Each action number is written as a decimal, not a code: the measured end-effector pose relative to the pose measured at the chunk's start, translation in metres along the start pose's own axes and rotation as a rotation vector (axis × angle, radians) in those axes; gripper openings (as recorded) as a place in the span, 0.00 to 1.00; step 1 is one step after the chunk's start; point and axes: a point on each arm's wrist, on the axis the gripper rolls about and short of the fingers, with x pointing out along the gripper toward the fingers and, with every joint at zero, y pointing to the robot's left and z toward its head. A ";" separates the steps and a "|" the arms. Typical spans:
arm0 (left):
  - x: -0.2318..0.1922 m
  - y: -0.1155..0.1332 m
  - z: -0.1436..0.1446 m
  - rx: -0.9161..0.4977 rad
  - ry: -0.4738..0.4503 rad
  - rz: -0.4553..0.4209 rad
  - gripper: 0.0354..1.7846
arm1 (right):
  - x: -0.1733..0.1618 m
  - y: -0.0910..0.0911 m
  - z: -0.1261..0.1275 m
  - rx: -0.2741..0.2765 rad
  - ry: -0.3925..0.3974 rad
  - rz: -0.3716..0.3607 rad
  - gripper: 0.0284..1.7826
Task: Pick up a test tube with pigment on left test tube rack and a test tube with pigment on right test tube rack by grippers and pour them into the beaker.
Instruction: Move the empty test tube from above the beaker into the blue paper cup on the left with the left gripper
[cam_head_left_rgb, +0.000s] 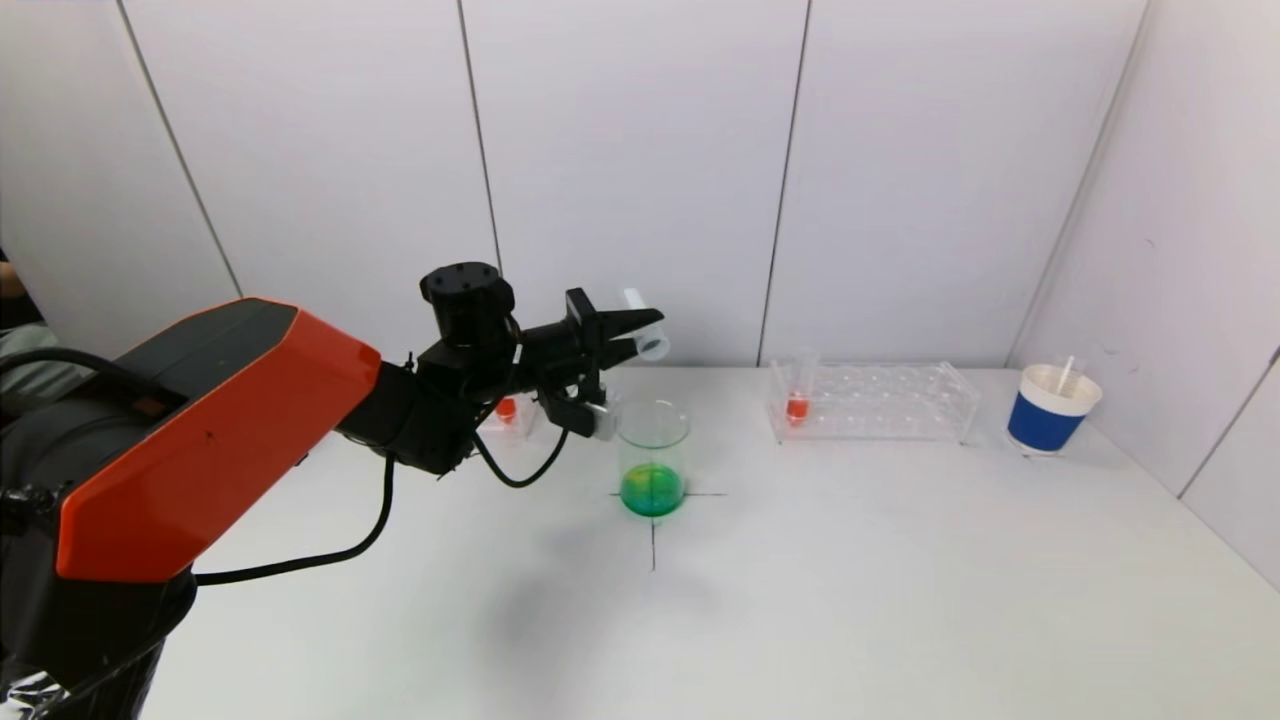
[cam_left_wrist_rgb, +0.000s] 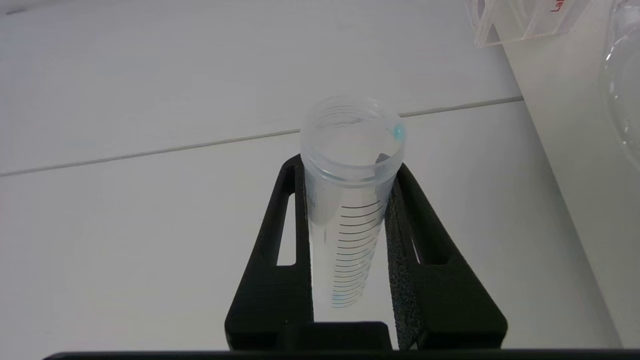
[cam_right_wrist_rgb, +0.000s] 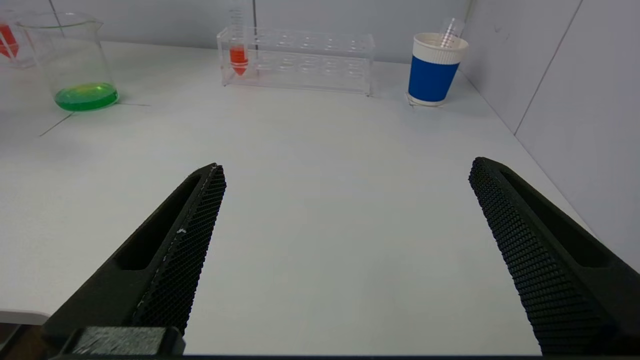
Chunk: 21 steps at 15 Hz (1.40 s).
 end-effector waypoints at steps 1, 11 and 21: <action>-0.001 -0.002 0.001 -0.047 0.010 -0.008 0.23 | 0.000 0.000 0.000 0.000 0.000 0.000 0.99; -0.016 -0.011 0.006 -0.383 0.178 0.036 0.23 | 0.000 0.000 0.000 0.000 0.000 0.000 0.99; -0.023 -0.004 0.001 -0.780 0.538 0.096 0.23 | 0.000 0.000 0.000 0.000 0.000 0.000 0.99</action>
